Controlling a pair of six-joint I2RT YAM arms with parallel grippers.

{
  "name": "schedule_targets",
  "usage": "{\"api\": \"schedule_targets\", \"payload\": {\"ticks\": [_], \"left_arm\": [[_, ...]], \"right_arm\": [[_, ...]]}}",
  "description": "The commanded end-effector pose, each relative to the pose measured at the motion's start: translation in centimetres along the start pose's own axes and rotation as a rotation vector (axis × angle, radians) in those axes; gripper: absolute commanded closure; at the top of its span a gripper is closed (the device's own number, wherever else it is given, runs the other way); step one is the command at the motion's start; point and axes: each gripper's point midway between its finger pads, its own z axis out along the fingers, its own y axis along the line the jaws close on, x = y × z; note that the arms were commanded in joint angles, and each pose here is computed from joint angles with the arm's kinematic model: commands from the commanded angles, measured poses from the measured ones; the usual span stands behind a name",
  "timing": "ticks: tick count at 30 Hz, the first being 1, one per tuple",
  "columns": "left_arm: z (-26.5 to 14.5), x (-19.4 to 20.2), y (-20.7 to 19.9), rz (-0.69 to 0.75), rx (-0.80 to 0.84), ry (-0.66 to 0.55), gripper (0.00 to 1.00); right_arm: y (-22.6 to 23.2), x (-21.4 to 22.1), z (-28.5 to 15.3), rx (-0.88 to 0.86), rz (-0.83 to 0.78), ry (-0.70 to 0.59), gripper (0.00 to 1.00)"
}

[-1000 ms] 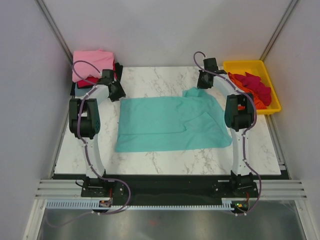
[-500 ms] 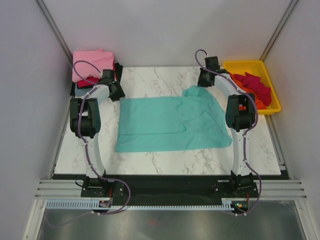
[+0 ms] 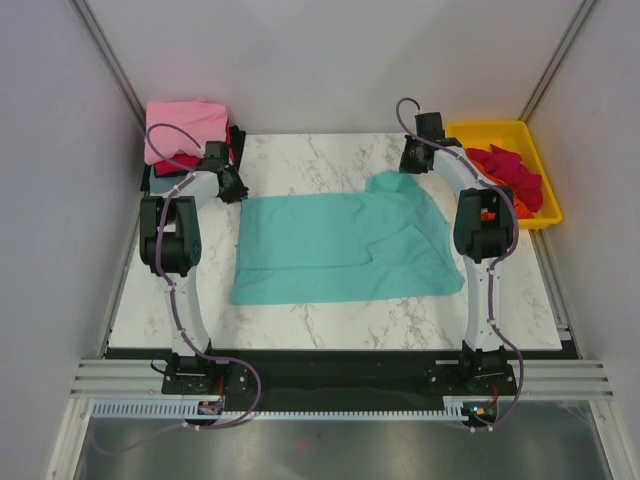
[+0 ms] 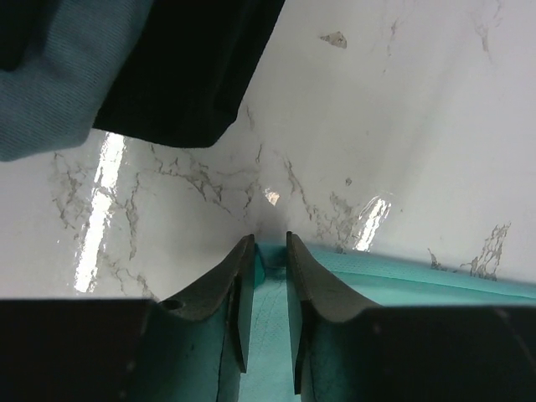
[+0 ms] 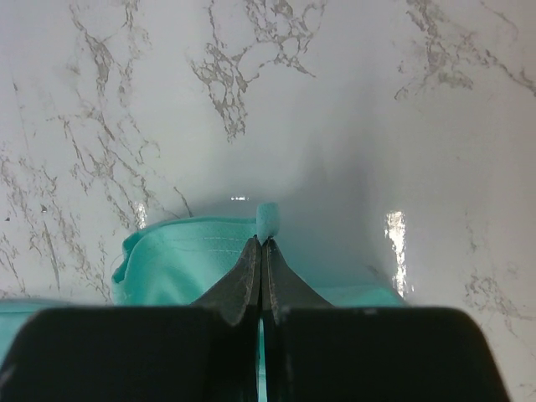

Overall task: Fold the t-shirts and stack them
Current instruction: Fold the tshirt

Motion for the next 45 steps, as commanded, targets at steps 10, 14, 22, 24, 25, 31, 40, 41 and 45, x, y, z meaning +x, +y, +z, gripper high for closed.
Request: {"api": "schedule_targets", "payload": {"ticks": [10,14,22,24,25,31,40,41,45], "left_arm": [[-1.3,0.3,-0.5,-0.027,0.007,-0.013,0.55],[-1.7,0.6,-1.0,-0.023,0.021,-0.023,0.57],[-1.6,0.8,-1.3,-0.019,0.026,-0.024,0.74],[-1.5,0.9,-1.2,-0.017,0.024,-0.023,0.81],[-1.5,0.7,-1.3,-0.013,0.027,-0.025,0.85],[-2.2,-0.7,-2.0,0.010,0.044,-0.058,0.98],[-5.0,-2.1,-2.5,0.037,0.066,-0.104,0.98],[-5.3,-1.9,-3.1,0.042,0.097,-0.093,0.98],[-6.4,-1.4,-3.0,0.051,0.109,-0.093,0.98]], "right_arm": [[0.1,-2.4,-0.5,-0.033,0.028,-0.054,1.00],[0.0,-2.2,-0.4,-0.032,0.031,-0.050,1.00],[-0.4,-2.0,-0.1,-0.032,0.036,-0.044,1.00],[-0.4,-1.8,0.1,-0.032,0.036,-0.039,1.00],[-0.3,-1.9,0.0,-0.034,0.038,-0.040,1.00],[0.2,-2.3,-0.3,-0.067,0.037,-0.044,1.00],[1.4,-3.8,-4.8,-0.129,0.048,-0.114,1.00],[1.7,-4.2,-5.8,-0.136,0.045,-0.131,1.00],[1.3,-2.7,-7.2,-0.135,0.050,-0.125,1.00]]}}
